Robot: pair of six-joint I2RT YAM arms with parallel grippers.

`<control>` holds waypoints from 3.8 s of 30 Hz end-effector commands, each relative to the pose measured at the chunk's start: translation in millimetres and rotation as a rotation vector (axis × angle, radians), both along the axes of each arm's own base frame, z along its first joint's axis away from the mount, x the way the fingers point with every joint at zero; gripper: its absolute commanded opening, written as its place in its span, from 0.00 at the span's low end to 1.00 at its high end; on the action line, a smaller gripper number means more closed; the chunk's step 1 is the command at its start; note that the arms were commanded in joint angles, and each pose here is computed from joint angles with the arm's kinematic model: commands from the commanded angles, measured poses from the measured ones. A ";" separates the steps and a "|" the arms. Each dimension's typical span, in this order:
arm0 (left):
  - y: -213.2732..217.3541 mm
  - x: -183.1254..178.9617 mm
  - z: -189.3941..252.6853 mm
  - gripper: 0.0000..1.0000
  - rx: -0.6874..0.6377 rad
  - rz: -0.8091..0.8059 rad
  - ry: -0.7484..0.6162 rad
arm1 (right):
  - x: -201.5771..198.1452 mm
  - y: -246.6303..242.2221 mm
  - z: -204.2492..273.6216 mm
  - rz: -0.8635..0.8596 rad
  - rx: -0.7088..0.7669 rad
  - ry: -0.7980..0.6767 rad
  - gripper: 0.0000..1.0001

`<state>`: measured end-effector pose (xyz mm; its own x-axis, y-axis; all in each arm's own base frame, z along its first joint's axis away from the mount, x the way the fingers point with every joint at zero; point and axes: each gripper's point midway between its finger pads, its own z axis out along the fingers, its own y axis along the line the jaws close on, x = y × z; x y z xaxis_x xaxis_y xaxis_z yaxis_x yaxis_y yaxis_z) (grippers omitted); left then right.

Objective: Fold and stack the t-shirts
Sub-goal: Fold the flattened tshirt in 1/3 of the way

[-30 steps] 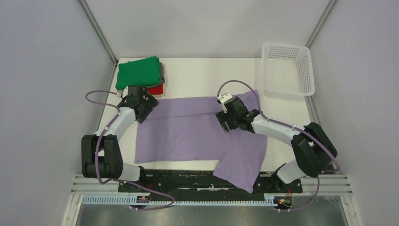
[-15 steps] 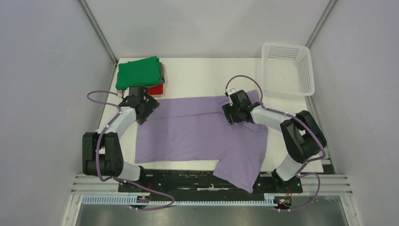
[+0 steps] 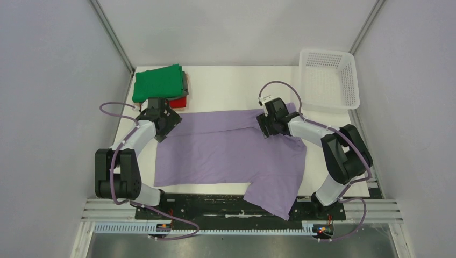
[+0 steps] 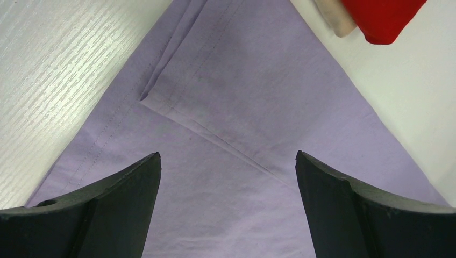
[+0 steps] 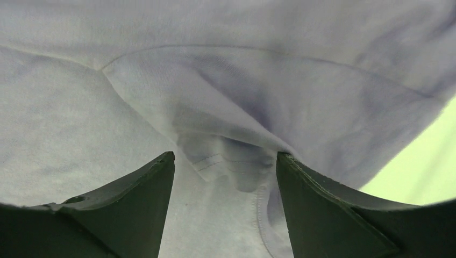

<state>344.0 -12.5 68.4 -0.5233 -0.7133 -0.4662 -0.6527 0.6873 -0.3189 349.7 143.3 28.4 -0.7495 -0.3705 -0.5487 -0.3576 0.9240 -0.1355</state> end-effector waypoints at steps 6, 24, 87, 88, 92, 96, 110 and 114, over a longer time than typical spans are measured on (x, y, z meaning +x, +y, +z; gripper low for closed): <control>2.2 7.7 23.8 1.00 0.036 -0.035 -0.056 | 7.8 15.9 68.2 0.077 0.022 -0.168 0.70; 4.3 -10.6 27.9 1.00 0.058 -0.062 -0.077 | 14.1 28.1 9.6 0.096 -0.076 -0.035 0.57; -19.8 5.3 18.4 1.00 -0.033 -0.172 -0.074 | 0.0 41.2 67.5 -0.064 0.422 -0.035 0.98; -20.6 6.3 14.9 1.00 -0.037 -0.175 -0.063 | 3.3 37.0 62.5 -0.071 0.412 -0.039 0.98; -21.5 12.6 -4.4 1.00 -0.041 -0.181 -0.019 | 15.6 15.8 31.8 -0.147 0.348 -0.015 0.98; -18.1 23.0 -22.4 1.00 -0.030 -0.165 0.017 | 27.4 5.8 12.5 -0.181 0.329 -0.005 0.98; -8.8 62.7 -56.7 1.00 -0.042 -0.111 0.127 | 66.7 -6.9 -9.3 -0.208 0.305 -0.029 0.98; 0.9 61.4 -47.7 1.00 0.005 -0.083 0.129 | 82.6 -7.9 6.1 -0.201 0.304 -0.077 0.98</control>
